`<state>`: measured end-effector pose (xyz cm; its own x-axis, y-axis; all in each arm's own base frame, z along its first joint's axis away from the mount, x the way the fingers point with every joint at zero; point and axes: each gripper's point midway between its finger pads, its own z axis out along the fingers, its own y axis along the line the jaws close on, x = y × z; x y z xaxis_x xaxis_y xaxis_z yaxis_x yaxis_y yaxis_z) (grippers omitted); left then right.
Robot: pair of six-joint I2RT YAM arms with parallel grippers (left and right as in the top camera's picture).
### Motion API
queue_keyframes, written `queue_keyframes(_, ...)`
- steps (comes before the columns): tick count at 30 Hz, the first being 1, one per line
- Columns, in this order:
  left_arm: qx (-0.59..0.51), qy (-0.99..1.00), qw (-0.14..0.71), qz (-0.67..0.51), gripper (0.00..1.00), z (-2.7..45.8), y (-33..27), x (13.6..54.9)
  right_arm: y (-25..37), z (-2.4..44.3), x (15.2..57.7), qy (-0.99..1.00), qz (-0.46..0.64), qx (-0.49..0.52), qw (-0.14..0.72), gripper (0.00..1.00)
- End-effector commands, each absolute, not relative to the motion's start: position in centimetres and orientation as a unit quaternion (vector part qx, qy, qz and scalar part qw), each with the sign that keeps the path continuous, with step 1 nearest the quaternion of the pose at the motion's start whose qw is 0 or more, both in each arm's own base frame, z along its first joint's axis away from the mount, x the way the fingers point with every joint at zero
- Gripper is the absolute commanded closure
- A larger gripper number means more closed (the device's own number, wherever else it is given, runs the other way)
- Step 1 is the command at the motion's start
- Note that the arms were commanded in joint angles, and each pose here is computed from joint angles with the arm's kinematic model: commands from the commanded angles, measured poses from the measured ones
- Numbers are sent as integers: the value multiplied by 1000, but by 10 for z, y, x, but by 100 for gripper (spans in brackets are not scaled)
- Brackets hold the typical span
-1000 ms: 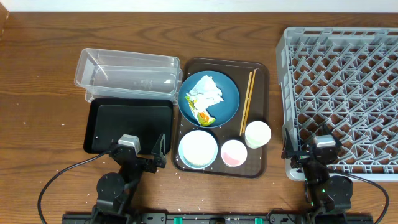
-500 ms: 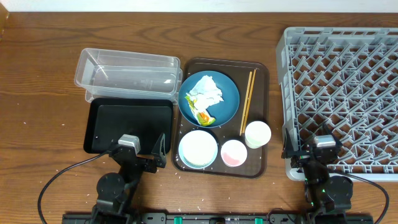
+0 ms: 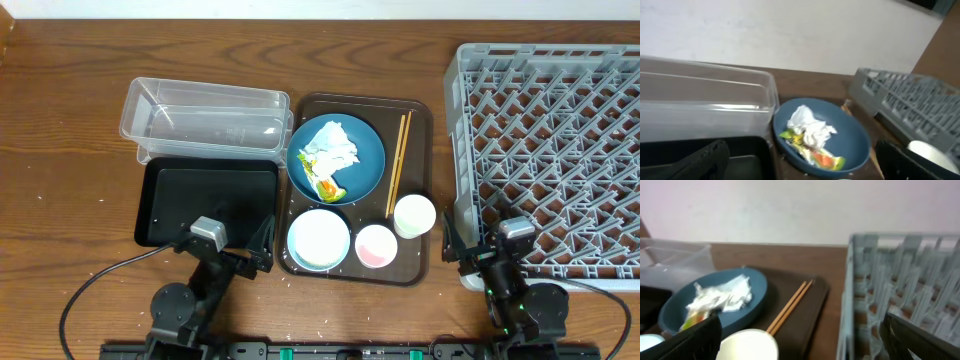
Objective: Sort waste into correct bins and load items into the dishwasher rack
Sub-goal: 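Reach the left gripper down to the pink cup on the brown tray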
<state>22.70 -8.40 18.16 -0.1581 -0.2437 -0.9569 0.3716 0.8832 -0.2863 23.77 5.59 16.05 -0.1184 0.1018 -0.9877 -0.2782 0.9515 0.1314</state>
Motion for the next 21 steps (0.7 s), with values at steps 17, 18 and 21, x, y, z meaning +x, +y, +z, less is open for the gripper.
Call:
queue_keyframes(17, 65, 881, 300, -360, 4, 285, -155, 262, 65, 283, 264, 884, 175, -11, 433, 1)
queue_keyframes(18, 68, 881, 284, -372, 4, 287, -160, 263, 67, 286, 268, 889, 181, -12, 421, 1)
queue_keyframes(21, 78, 868, 233, -431, 4, 289, -179, 258, 72, 284, 278, 907, 188, -9, 377, 1)
